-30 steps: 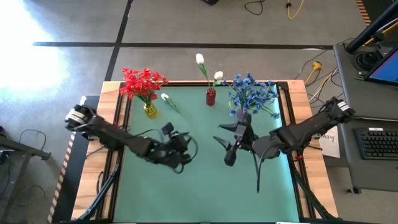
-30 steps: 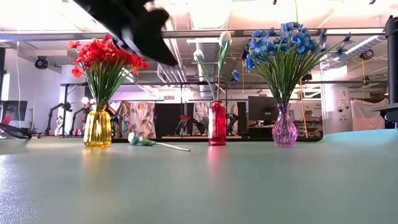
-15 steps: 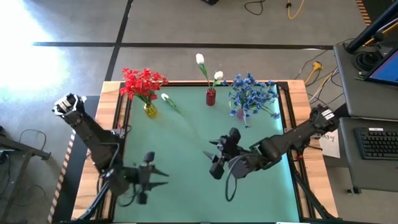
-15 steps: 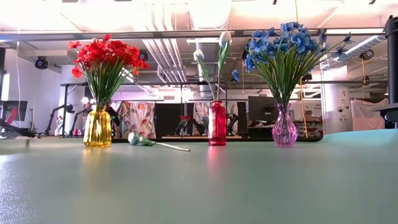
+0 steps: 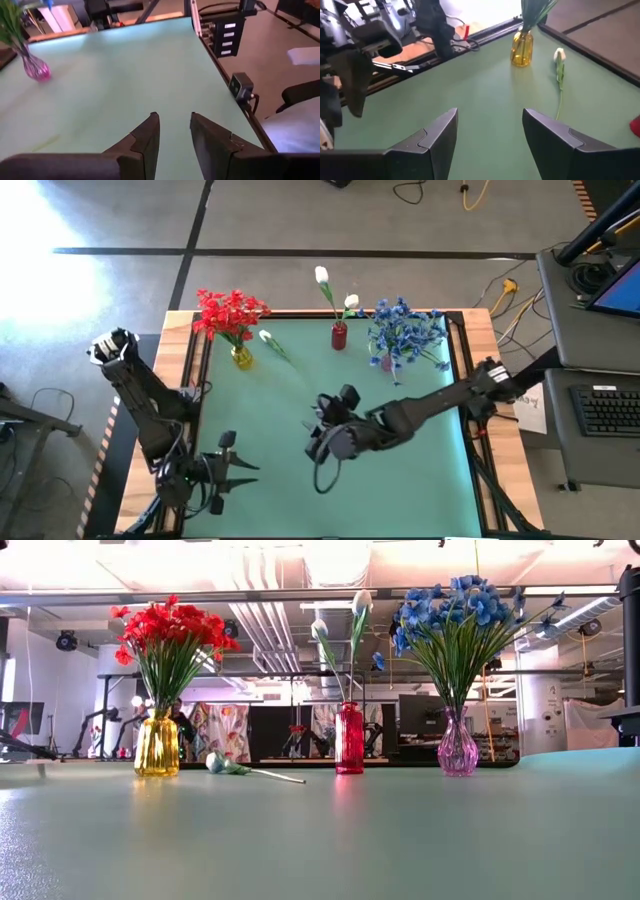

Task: Sort flowers into vase by color
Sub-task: Put the white flower into the red vase

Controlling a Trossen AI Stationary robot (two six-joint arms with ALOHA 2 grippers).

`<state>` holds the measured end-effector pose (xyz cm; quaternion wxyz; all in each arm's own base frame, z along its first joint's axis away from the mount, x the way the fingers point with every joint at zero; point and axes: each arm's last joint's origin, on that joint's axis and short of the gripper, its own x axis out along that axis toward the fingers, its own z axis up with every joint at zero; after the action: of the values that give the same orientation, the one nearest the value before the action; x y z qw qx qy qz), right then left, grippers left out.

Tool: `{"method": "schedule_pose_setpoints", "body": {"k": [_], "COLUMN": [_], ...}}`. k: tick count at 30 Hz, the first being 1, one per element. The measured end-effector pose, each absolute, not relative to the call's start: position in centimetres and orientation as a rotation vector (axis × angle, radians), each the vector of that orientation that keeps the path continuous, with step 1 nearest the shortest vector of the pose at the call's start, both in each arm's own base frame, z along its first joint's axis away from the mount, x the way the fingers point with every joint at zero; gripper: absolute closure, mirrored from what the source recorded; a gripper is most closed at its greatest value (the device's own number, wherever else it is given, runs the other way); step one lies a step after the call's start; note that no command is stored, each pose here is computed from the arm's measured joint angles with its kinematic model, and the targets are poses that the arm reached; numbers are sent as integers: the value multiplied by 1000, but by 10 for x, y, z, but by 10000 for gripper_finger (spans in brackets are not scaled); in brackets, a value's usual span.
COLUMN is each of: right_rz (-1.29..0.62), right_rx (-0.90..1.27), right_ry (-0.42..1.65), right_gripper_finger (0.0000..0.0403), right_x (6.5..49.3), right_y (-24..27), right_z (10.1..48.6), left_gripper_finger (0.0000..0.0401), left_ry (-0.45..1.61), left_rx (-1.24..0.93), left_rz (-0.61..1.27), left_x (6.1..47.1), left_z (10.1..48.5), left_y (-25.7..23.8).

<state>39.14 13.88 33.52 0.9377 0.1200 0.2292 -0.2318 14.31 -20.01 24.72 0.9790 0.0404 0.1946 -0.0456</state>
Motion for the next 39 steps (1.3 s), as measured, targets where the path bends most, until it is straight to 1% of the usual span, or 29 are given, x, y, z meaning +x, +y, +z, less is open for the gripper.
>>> {"method": "schedule_pose_setpoints", "body": {"k": [5,10,16,23,29,34,37,39], "right_rz": [-466,-473,-538,-599,-610,-610,-633,-664], "right_rx": [263,273,229,168,73,32,80,182], "right_ry": [515,565,610,665,752,814,805,788], "right_gripper_finger": [188,188,188,188,188,188,188,189], "right_x": [418,442,467,493,507,509,512,513], "right_y": [113,80,44,6,-14,-20,-22,-26], "right_z": [327,317,299,269,236,218,211,206], "left_gripper_finger": [301,301,301,301,301,301,301,301], "left_ry": [414,423,462,473,440,357,284,233], "left_rx": [49,55,121,241,255,214,182,174], "left_rz": [-76,-71,-54,37,84,147,215,275], "left_x": [141,140,137,128,118,110,106,104], "left_z": [236,233,230,229,235,246,255,260], "left_y": [-197,-196,-190,-173,-153,-137,-129,-124]}}
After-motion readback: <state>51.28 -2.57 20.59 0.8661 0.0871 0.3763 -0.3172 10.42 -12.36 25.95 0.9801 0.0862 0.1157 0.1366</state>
